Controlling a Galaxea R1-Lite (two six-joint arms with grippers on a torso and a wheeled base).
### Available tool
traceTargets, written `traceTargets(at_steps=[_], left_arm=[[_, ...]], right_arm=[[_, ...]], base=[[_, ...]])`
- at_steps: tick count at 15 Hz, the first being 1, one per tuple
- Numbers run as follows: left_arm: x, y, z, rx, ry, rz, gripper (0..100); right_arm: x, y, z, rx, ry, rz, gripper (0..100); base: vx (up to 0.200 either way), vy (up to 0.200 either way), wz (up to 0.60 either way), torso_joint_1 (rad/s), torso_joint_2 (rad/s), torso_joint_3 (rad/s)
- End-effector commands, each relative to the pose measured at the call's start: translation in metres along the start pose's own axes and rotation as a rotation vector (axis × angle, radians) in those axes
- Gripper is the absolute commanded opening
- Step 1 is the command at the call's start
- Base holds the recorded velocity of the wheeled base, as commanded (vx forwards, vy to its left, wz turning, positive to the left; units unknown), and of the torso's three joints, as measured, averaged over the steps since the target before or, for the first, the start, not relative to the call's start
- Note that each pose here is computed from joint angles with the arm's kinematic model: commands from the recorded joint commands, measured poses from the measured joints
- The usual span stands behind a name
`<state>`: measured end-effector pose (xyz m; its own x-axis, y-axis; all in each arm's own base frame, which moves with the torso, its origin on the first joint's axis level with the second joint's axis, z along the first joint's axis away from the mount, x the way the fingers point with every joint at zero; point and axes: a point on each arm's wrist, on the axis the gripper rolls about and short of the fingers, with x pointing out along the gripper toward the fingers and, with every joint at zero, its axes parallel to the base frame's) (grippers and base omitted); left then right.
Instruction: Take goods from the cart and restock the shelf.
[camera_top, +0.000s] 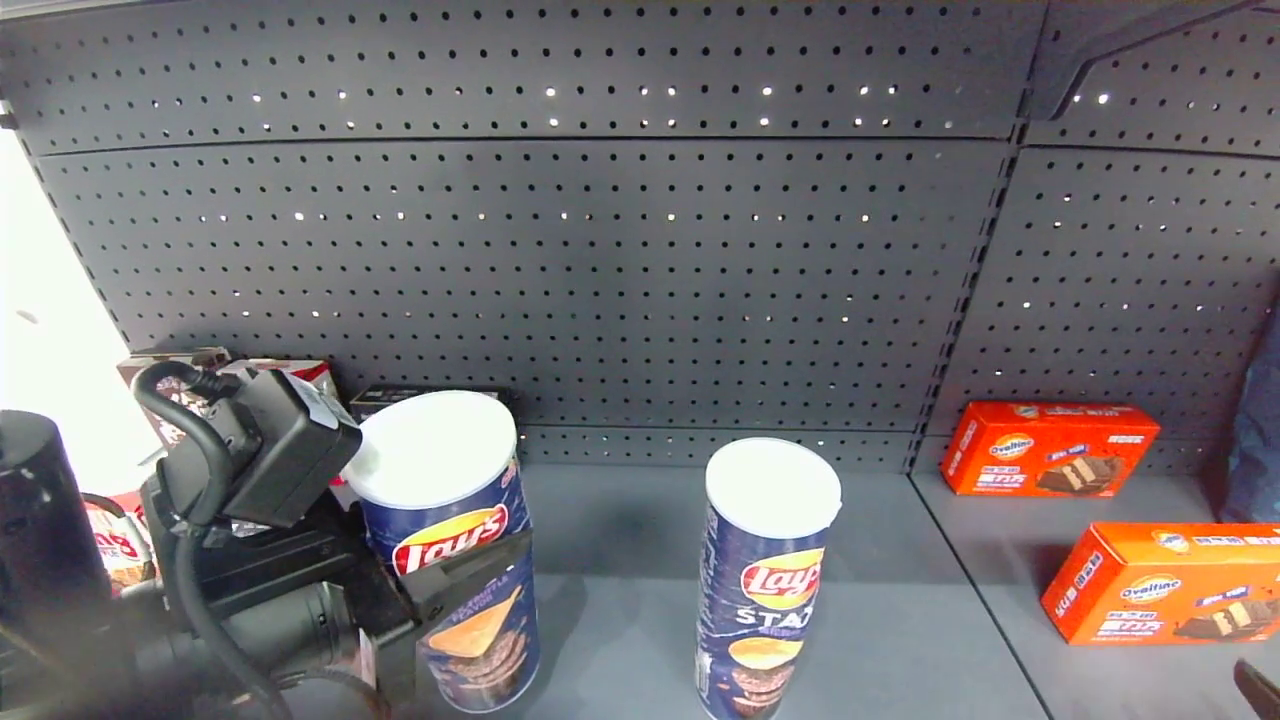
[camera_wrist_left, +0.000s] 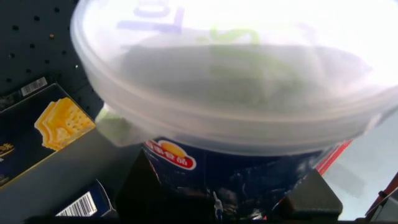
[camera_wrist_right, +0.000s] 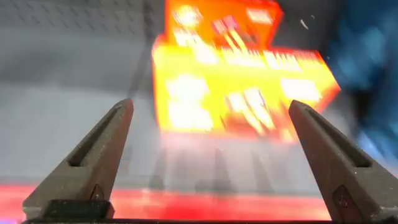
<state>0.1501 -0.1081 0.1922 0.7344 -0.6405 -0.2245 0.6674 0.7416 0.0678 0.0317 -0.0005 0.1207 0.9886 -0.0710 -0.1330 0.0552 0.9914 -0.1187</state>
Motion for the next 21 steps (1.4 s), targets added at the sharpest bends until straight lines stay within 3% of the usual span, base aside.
traceTargets(at_steps=[1, 3, 7, 8, 9, 11, 21], left_arm=[[-0.006, -0.001, -0.002, 0.001, -0.007, 0.0, 0], [-0.008, -0.001, -0.005, 0.001, -0.002, -0.002, 0], [-0.012, -0.002, -0.007, 0.001, -0.005, -0.001, 0], [-0.012, -0.002, -0.009, 0.0, 0.001, -0.003, 0], [-0.012, -0.002, -0.009, 0.0, -0.001, -0.008, 0], [-0.013, -0.003, -0.008, 0.001, -0.005, -0.011, 0], [-0.018, -0.003, -0.007, 0.002, -0.02, -0.008, 0]], right_arm=[[-0.039, -0.004, -0.039, 0.02, -0.088, -0.066, 100], [-0.042, -0.005, -0.043, 0.034, -0.083, -0.126, 100], [-0.042, -0.004, -0.044, 0.046, -0.085, -0.114, 100], [-0.042, -0.004, -0.043, 0.044, -0.086, -0.105, 100], [-0.042, -0.001, -0.043, 0.038, -0.098, 0.017, 100], [-0.042, 0.001, -0.043, 0.034, -0.114, 0.108, 100], [-0.042, 0.002, -0.05, 0.104, -0.045, 0.116, 100]], base=[[0.0, 0.0, 0.0, 0.0, 0.0, 0.0], [0.0, 0.0, 0.0, 0.0, 0.0, 0.0], [0.0, 0.0, 0.0, 0.0, 0.0, 0.0], [0.0, 0.0, 0.0, 0.0, 0.0, 0.0], [0.0, 0.0, 0.0, 0.0, 0.0, 0.0], [0.0, 0.0, 0.0, 0.0, 0.0, 0.0], [0.0, 0.0, 0.0, 0.0, 0.0, 0.0]])
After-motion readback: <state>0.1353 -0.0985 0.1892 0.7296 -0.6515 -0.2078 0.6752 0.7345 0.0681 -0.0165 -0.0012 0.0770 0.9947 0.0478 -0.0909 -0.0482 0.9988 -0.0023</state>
